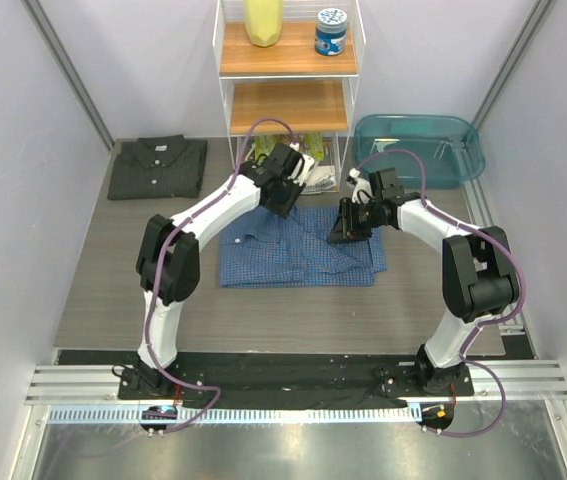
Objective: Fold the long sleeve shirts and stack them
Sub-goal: Fold the shirt
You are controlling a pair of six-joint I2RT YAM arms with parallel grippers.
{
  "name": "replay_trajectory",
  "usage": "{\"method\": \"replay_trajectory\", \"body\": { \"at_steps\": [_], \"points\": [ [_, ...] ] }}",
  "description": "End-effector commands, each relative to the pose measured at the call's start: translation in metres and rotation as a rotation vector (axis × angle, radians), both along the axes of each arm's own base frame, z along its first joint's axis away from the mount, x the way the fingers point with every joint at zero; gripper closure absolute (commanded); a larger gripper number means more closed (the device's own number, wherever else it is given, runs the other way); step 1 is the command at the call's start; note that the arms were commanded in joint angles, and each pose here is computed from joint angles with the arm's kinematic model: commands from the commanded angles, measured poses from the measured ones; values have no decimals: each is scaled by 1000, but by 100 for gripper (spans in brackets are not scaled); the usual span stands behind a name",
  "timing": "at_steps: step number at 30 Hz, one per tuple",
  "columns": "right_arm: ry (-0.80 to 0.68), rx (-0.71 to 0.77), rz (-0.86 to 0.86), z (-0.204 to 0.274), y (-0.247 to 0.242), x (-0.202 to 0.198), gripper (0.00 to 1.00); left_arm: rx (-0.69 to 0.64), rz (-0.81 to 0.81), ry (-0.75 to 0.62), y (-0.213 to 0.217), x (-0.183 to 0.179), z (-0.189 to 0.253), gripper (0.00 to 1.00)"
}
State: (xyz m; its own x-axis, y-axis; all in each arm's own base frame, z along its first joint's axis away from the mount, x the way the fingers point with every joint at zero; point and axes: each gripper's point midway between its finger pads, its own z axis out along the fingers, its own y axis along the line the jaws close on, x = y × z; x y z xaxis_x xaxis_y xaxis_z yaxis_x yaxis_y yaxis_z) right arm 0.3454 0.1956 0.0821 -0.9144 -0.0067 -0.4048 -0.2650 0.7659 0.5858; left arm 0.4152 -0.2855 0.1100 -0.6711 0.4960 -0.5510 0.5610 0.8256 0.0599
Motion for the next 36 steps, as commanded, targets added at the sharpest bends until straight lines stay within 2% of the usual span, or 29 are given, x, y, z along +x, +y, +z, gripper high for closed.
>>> {"method": "replay_trajectory", "body": {
  "at_steps": [1,7,17,20,27,35,36],
  "points": [
    [-43,20,16,14,2,2,66,17,-51,-75,4,13,30,69],
    [-38,17,13,11,1,3,66,31,-74,-18,0,13,11,67],
    [-25,13,13,7,1,2,66,79,-77,-23,-1,28,-14,68],
    [-26,14,12,7,0,2,65,84,-74,-30,-2,33,-17,75],
    [-19,13,12,5,-1,0,66,48,-77,-52,-12,39,-6,100],
    [-21,12,11,6,-2,0,66,41,-91,-75,-23,39,1,100],
    [-23,13,13,7,-2,-1,66,51,-87,-80,-22,40,1,95]
  ]
}}
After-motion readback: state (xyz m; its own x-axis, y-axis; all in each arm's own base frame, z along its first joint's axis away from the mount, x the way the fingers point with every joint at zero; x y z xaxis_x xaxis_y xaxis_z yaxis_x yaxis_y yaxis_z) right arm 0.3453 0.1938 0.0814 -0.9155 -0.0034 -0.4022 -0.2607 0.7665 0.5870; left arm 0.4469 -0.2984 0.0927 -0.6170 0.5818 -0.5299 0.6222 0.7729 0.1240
